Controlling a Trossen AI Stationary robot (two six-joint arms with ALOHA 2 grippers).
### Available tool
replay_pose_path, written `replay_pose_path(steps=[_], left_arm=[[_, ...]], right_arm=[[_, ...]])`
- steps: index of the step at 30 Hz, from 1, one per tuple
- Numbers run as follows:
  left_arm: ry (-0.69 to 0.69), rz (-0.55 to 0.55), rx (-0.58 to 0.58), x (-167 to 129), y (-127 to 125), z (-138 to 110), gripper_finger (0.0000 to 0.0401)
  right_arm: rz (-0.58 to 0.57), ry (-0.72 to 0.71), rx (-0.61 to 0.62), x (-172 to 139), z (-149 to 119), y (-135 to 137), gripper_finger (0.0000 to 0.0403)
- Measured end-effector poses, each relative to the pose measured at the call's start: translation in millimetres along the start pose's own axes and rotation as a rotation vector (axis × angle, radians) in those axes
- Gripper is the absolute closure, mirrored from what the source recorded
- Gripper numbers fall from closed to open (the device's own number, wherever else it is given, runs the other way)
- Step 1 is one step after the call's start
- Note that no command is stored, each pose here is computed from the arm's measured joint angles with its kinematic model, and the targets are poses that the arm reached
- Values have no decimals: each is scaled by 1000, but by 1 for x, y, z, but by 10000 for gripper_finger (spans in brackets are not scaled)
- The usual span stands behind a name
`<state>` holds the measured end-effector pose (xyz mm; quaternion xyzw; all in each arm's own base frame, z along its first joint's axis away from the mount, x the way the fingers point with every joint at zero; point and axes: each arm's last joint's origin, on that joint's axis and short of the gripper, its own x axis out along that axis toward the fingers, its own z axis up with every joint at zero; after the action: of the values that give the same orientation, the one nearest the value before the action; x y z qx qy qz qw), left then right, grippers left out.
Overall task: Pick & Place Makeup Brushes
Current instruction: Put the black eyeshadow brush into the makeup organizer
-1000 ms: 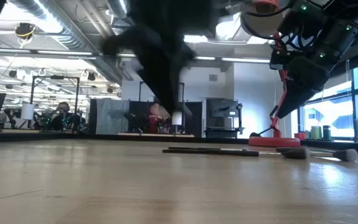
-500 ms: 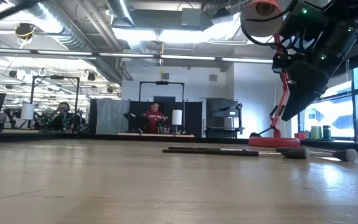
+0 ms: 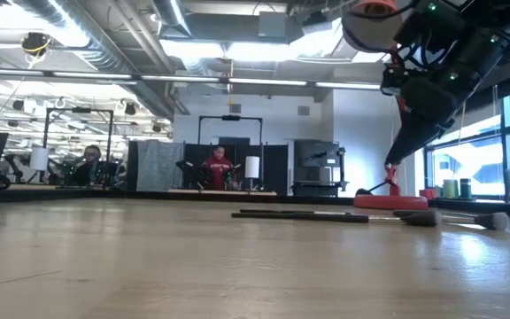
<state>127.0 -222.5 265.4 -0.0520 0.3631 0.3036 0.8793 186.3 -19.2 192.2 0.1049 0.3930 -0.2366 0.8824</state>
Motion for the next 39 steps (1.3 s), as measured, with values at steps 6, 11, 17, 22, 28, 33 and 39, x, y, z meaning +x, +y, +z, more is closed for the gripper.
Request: replay_pose_path(steps=[6, 11, 17, 22, 28, 33, 39], left_arm=[[-37, -79, -64, -12, 18, 17, 387], [-2, -135, -84, -24, 29, 17, 386], [38, -204, -106, -33, 26, 8, 386], [35, -207, -102, -31, 17, 2, 386], [59, -196, -41, -26, 5, -9, 385], [83, -213, -28, -28, 1, -15, 385], [152, -222, -5, -32, 1, -21, 383]], right_arm=[[-10, -6, 6, 0, 1, -1, 343], [-10, -4, 7, 0, 1, -1, 343], [-19, 19, 21, 0, -2, -2, 343], [-22, 27, 29, 0, -3, -3, 343], [-26, 36, 44, 0, -4, -3, 343], [-26, 36, 44, 0, -4, -3, 343], [-23, 28, 47, 0, -3, -3, 343]])
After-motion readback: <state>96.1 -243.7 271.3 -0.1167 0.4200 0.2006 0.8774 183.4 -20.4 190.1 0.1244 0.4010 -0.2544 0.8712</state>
